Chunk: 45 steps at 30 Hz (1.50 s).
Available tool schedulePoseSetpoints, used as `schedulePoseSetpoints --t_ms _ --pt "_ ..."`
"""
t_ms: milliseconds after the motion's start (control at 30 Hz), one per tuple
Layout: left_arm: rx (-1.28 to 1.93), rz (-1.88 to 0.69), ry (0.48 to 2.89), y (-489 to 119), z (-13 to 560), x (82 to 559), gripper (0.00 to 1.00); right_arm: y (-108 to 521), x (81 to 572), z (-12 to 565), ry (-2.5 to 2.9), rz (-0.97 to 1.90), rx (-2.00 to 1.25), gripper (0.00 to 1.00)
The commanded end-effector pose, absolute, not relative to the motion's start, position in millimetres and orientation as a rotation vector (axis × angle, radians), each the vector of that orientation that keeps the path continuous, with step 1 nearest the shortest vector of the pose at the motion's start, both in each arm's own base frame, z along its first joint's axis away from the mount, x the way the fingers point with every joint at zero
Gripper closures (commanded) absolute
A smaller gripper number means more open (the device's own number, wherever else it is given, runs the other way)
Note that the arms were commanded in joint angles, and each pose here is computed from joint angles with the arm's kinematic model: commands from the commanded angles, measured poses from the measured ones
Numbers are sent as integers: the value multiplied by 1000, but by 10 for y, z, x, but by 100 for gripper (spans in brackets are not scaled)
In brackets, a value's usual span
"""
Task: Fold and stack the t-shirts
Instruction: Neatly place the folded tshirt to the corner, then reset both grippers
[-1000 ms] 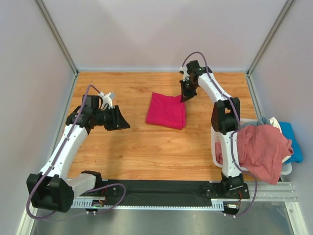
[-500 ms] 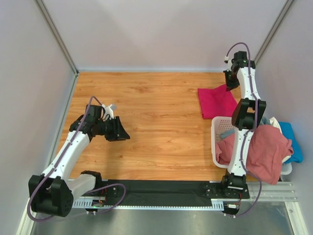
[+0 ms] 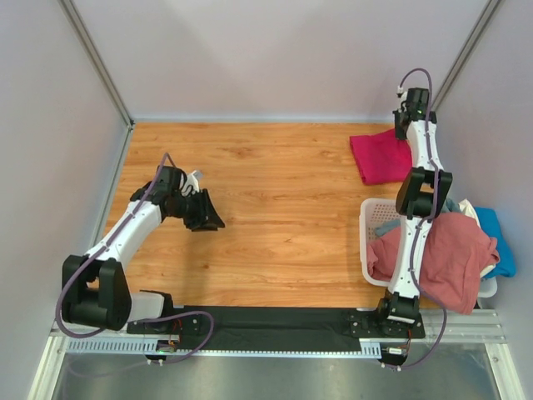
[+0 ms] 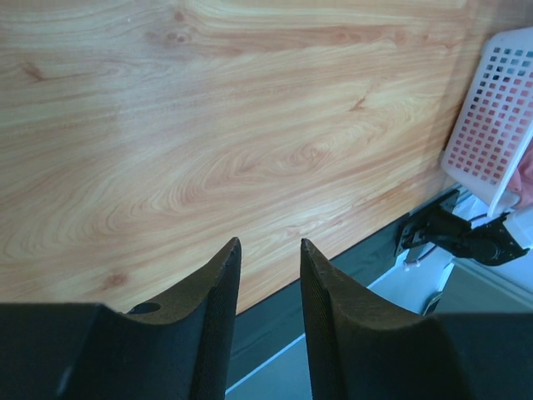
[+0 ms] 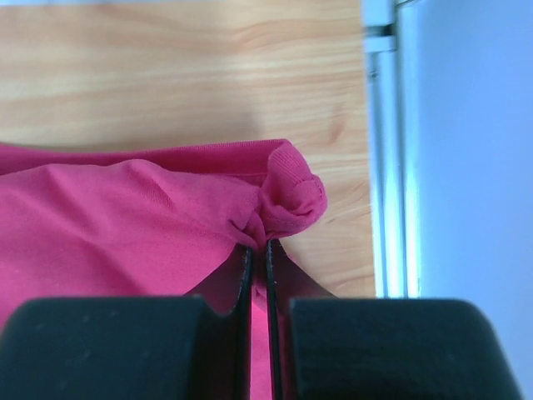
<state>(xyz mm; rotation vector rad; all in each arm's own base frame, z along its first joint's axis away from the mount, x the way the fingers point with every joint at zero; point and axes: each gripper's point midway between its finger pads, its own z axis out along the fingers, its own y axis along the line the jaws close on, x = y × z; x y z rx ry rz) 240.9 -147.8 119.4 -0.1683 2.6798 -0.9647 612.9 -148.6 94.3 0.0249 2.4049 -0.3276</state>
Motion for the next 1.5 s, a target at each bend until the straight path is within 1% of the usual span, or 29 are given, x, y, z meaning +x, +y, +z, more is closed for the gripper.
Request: schedulePoseSetpoints --t_ms 0,67,233,433,667,733,800,867,900,933,967,1100,1133,1167,1200,1233,1267,1300,1333,1367,1400,1433,1467 --pt "-156 -971 2634 -1558 1307 2646 59 -1892 6451 1372 2172 -394 203 100" --pt "-145 -972 2638 -1613 1326 2683 59 -1973 6487 1397 2147 -410 225 100" --pt "-146 -976 2659 -1722 1296 2713 59 -2078 6566 1235 2123 -390 269 100" --pt "-141 -966 2674 -1788 1291 2762 59 -2078 6753 1192 2068 -379 171 100" --pt "-131 -962 2698 -1873 1259 2771 59 -2152 6844 1166 2023 -415 163 100" --pt "-127 -964 2702 -1906 1261 2768 59 -2228 6848 1201 2003 -457 178 83" --pt "-121 -965 2702 -1933 1290 2777 59 -2262 6858 1296 1979 -482 174 72" --pt "-111 -959 2704 -1950 1304 2779 59 -2347 6821 1375 1966 -515 198 66" --pt "-108 -958 2701 -1955 1336 2788 59 -2357 6793 1468 1961 -523 208 56" --pt "-107 -958 2699 -1961 1352 2795 59 -2389 6756 1516 1961 -541 224 51" --pt "-108 -960 2697 -1967 1378 2793 59 -2395 6685 1640 1966 -548 236 43" --pt "-91 -961 2665 -2021 1505 2798 59 -2196 6402 1938 2019 -497 283 31" --pt "-85 -974 2647 -2042 1554 2791 59 -2041 6316 2235 1999 -464 283 28" --pt "-91 -981 2652 -2073 1545 2750 59 -1915 6205 2260 2040 -426 287 23" --pt "-85 -994 2645 -2104 1562 2724 59 -1779 6100 2182 2091 -372 281 22" --pt "-84 -1004 2624 -2115 1614 2692 59 -1575 6041 2272 2097 -296 291 20" --pt "-97 -1022 2611 -2147 1647 2670 59 -1434 5814 2488 2120 -247 312 18" --pt "-91 -1033 2616 -2176 1616 2592 58 -1305 5702 2482 2156 -202 301 13" --pt "-84 -1035 2584 -2179 1683 2550 57 -1020 5621 2508 2176 -82 312 10" --pt "-113 -1036 2587 -2172 1637 2496 57 -871 5433 2776 2153 -44 309 4" --pt "-126 -1041 2580 -2167 1634 2453 55 -693 5340 2855 2148 22 284 0" --pt "-124 -1061 2538 -2162 1727 2398 54 -413 5164 2526 2234 125 267 0" --pt "-178 -1072 2542 -2141 1657 2329 52 -266 5003 2973 2107 207 306 0"
